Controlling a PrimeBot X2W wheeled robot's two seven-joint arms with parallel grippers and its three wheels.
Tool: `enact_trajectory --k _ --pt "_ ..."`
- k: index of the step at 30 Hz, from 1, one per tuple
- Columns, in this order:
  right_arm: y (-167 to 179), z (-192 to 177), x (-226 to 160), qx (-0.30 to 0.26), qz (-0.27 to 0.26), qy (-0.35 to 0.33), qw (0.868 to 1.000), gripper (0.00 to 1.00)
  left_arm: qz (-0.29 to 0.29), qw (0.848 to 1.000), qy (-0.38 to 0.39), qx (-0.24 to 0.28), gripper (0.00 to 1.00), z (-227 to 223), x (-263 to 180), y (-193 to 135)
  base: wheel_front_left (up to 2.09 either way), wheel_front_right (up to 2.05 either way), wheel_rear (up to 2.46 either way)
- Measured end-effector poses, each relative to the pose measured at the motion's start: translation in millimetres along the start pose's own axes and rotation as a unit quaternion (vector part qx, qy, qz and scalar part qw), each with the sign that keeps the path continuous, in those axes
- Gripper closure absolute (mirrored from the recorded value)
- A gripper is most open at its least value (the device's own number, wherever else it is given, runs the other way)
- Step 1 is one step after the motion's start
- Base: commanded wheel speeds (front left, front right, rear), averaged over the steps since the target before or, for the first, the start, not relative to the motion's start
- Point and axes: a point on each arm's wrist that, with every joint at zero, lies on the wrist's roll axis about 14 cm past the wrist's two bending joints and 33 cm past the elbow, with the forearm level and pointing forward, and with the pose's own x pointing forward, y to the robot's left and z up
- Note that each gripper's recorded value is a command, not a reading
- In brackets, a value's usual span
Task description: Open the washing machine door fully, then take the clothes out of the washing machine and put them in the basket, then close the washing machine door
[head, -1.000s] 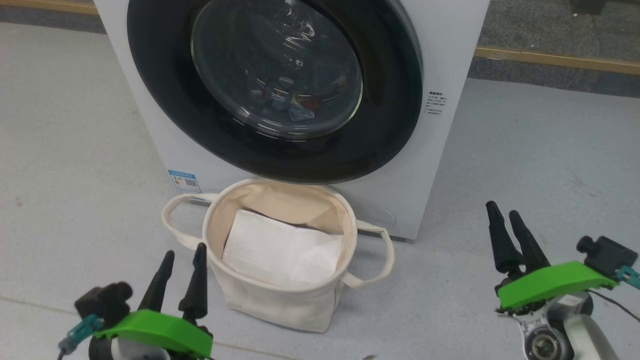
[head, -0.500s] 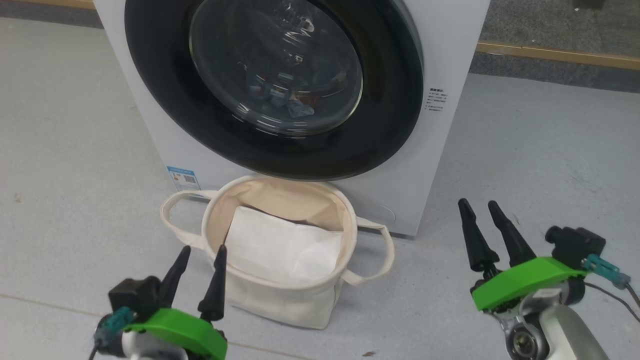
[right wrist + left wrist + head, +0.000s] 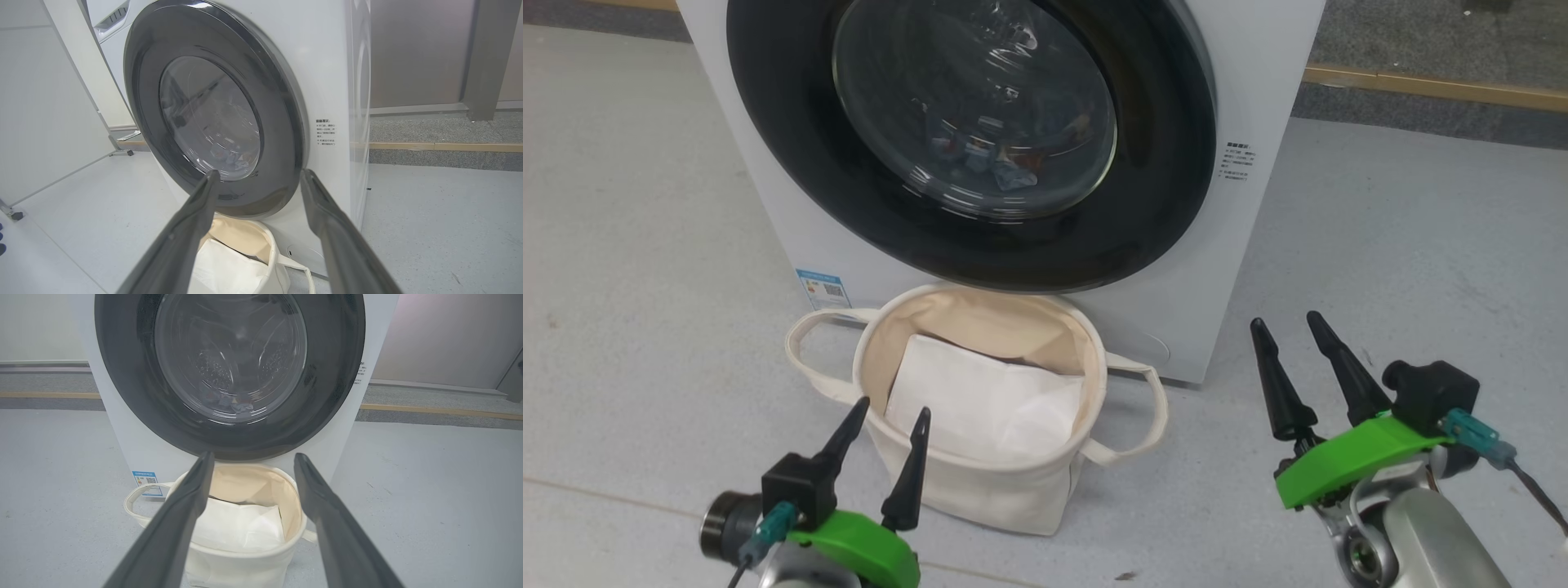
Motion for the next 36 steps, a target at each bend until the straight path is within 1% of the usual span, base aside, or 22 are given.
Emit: enact_trajectory --k 2,7,13,21,26,29,34,36 --pt "1 0 0 -0.005 0.001 -0.001 1.0 0.0 0.002 1.0 -0.005 -0.001 0.0 3 2 0 0.0 0.0 0.0" --pt "-3 -1 0 0.012 -0.013 -0.009 1.0 0.0 0.008 1.0 -0.019 -0.016 0.0 8 4 -2 0.0 0.0 0.0" --pt "-11 -4 1 0.007 -0.027 -0.006 1.0 0.0 0.024 0.999 -0.031 -0.025 0.0 12 5 3 0.0 0.0 0.0" --pt "-9 -4 8 -0.036 -0.016 -0.007 0.999 0.0 0.021 0.999 -0.032 0.004 0.0 11 6 1 0.0 0.0 0.0" --pt "-12 -8 7 -0.056 -0.019 -0.001 0.998 0.0 0.022 0.998 -0.05 0.027 0.0 19 9 0 0.0 0.0 0.0" --pt "-15 -6 8 -0.057 -0.025 -0.006 0.998 0.0 0.024 0.998 -0.056 0.034 0.0 22 10 -1 0.0 0.0 0.0" --pt "-10 -14 7 -0.048 -0.021 0.004 0.999 0.0 0.025 0.998 -0.059 0.03 0.0 21 10 -1 0.0 0.0 0.0" --pt "-9 -17 7 -0.036 -0.022 0.007 0.999 0.0 0.025 0.998 -0.055 0.022 0.0 18 11 -1 0.0 0.0 0.0"
